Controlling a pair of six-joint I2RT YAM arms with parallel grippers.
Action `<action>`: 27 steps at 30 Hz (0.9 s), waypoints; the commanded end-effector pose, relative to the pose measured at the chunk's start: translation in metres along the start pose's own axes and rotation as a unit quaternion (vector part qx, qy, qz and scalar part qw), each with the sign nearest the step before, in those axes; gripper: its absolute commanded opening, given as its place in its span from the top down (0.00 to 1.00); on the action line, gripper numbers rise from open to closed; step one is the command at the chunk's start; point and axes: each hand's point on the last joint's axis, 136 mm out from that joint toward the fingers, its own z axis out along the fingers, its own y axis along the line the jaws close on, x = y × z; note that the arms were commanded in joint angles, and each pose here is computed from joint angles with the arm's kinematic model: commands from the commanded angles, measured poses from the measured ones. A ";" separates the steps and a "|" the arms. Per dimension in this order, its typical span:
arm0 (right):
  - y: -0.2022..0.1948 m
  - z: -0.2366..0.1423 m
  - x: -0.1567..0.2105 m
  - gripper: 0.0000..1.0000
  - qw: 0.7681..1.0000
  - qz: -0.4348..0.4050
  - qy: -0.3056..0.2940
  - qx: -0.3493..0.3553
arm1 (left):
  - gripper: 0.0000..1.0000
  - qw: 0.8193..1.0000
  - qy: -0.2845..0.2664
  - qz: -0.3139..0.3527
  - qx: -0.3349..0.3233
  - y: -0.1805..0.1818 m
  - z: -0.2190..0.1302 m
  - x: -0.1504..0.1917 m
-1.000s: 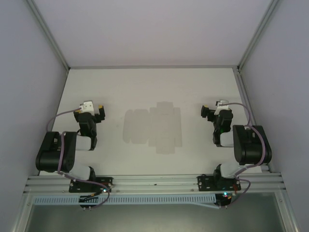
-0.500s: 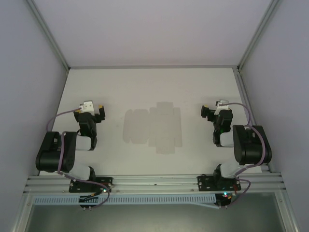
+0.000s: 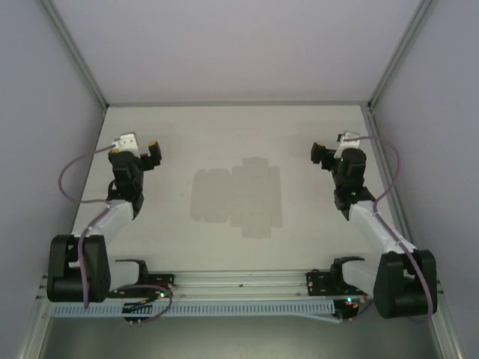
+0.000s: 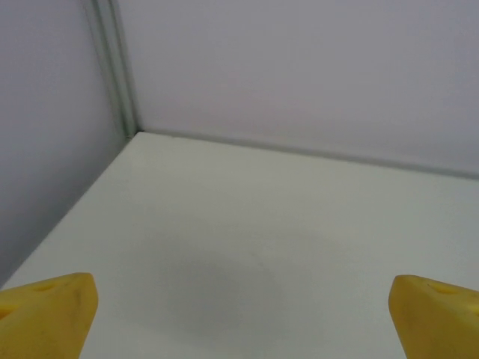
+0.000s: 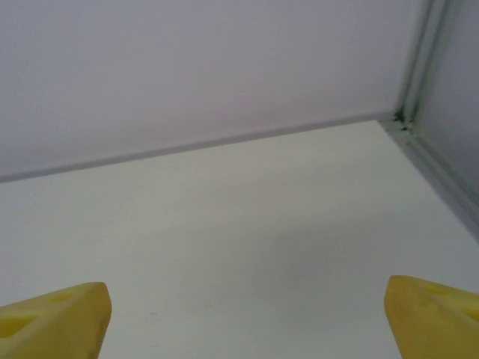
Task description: Assemble paper box
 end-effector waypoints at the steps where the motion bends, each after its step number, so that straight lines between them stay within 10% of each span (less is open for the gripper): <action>1: 0.022 -0.027 0.082 0.14 0.975 0.062 0.212 -0.003 | 0.00 0.983 0.138 -0.072 0.100 -0.049 -0.019 0.044; 13: 0.144 -0.006 0.179 0.66 0.894 0.069 0.425 -0.125 | 0.00 0.881 0.393 -0.121 0.236 -0.155 -0.060 0.146; 27: 0.104 0.000 0.270 0.79 0.858 0.051 0.511 -0.021 | 0.00 0.826 0.497 -0.128 0.234 -0.161 -0.065 0.198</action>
